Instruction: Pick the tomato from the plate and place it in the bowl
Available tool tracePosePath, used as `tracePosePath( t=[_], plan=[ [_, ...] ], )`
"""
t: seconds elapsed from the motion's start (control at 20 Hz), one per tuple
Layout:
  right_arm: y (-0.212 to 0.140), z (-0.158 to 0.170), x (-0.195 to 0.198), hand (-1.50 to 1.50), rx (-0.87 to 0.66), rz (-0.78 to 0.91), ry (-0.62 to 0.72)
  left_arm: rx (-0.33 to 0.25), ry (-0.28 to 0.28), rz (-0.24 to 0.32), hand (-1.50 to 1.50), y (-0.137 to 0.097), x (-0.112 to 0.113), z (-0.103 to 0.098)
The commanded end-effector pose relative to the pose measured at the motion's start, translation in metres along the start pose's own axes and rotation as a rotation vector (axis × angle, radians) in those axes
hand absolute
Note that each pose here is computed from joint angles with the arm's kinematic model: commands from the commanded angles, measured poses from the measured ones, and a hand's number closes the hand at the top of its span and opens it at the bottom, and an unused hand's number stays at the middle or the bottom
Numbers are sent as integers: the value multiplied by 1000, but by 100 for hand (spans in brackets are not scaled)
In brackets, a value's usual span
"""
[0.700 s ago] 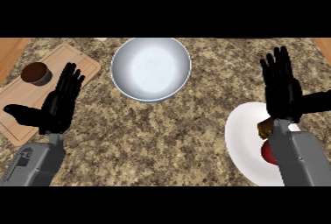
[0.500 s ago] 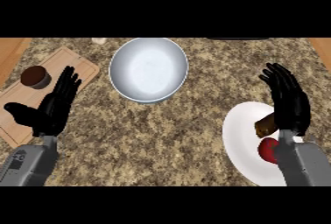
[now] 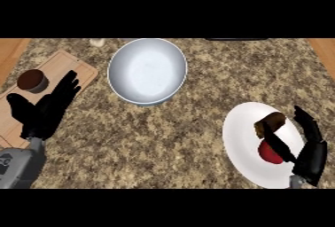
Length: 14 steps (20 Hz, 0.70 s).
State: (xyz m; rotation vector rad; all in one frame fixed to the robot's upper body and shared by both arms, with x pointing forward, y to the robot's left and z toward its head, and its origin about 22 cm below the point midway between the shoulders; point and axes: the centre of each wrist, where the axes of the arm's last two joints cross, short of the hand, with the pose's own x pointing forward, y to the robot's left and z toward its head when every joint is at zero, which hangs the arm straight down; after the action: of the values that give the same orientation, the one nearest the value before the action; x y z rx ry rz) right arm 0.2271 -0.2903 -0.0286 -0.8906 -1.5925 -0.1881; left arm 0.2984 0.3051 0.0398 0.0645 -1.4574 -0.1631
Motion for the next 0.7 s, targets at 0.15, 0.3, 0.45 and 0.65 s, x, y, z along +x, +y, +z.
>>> tracePosePath(
  t=[0.15,0.3,0.45,0.65],
  plan=[
    [-2,60,26,-150,-86,156,-123,-45,40,-20,0,9,19,4],
    [-27,65,17,-150,-82,294,-41,-30,32,-9,0,9,16,2],
    [-35,49,17,-150,-28,398,66,-51,35,-32,0,4,21,4],
    [-45,32,39,-150,83,515,188,-77,12,-36,0,0,20,6]
  ],
)
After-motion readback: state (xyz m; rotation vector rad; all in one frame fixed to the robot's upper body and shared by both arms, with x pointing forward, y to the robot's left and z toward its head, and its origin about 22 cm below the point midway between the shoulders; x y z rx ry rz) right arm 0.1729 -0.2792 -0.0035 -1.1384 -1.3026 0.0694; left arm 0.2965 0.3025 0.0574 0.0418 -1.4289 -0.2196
